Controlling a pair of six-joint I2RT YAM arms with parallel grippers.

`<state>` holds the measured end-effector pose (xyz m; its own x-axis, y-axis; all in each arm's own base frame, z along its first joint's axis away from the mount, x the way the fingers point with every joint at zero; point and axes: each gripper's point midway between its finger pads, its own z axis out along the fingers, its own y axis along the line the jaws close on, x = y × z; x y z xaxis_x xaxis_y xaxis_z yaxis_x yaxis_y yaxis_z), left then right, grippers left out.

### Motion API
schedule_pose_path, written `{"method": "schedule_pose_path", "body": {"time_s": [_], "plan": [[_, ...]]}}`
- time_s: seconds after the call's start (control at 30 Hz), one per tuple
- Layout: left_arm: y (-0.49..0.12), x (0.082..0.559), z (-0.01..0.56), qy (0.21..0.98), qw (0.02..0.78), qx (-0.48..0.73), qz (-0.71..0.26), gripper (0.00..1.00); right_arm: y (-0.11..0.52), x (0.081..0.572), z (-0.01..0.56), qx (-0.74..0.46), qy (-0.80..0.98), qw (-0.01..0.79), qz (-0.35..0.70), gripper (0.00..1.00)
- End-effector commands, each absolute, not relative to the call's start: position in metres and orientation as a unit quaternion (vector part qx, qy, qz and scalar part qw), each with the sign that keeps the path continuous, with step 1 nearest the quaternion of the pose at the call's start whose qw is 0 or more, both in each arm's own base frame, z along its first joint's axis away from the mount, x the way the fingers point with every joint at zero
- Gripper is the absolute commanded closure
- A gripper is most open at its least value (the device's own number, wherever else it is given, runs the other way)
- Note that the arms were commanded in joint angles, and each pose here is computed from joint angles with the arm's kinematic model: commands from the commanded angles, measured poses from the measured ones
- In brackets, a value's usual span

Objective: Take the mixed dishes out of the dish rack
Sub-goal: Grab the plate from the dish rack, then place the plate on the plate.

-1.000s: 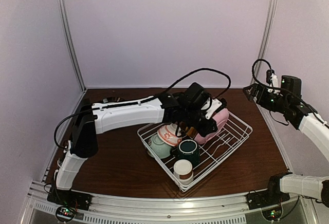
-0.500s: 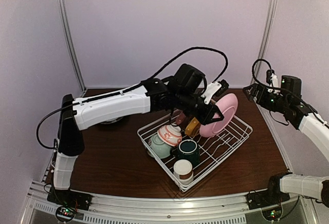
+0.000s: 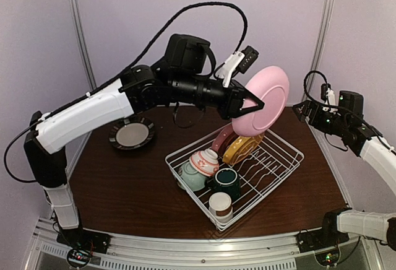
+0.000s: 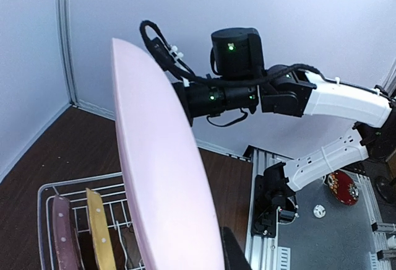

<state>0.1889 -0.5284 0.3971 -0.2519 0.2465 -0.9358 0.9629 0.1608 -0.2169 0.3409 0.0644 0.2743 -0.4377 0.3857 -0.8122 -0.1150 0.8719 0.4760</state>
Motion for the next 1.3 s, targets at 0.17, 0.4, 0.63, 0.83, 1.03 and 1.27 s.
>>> {"method": "schedule_pose_path", "body": {"time_s": [0.17,0.4,0.63,0.83,1.03,1.27], "plan": [[-0.424,0.284,0.41,0.723,0.5,0.355,-0.317,1.0,0.065,0.341,0.282,0.072,0.809,0.532,0.239,0.0],[-0.324,0.349,0.373,0.797,0.516,0.245,-0.196,1.0,0.078,0.344,0.28,0.053,0.811,0.523,0.256,0.0],[-0.255,0.384,0.319,0.851,0.488,0.178,-0.079,1.0,0.095,0.346,0.279,0.027,0.822,0.513,0.245,0.0],[-0.215,0.408,0.268,0.878,0.452,0.15,0.056,1.0,0.1,0.347,0.284,0.019,0.823,0.515,0.239,0.0],[-0.199,0.428,0.231,0.886,0.408,0.149,0.161,1.0,0.099,0.344,0.281,0.019,0.826,0.511,0.237,0.0],[-0.185,0.445,0.195,0.888,0.369,0.161,0.223,1.0,0.097,0.339,0.282,0.015,0.826,0.515,0.229,0.0]]}}
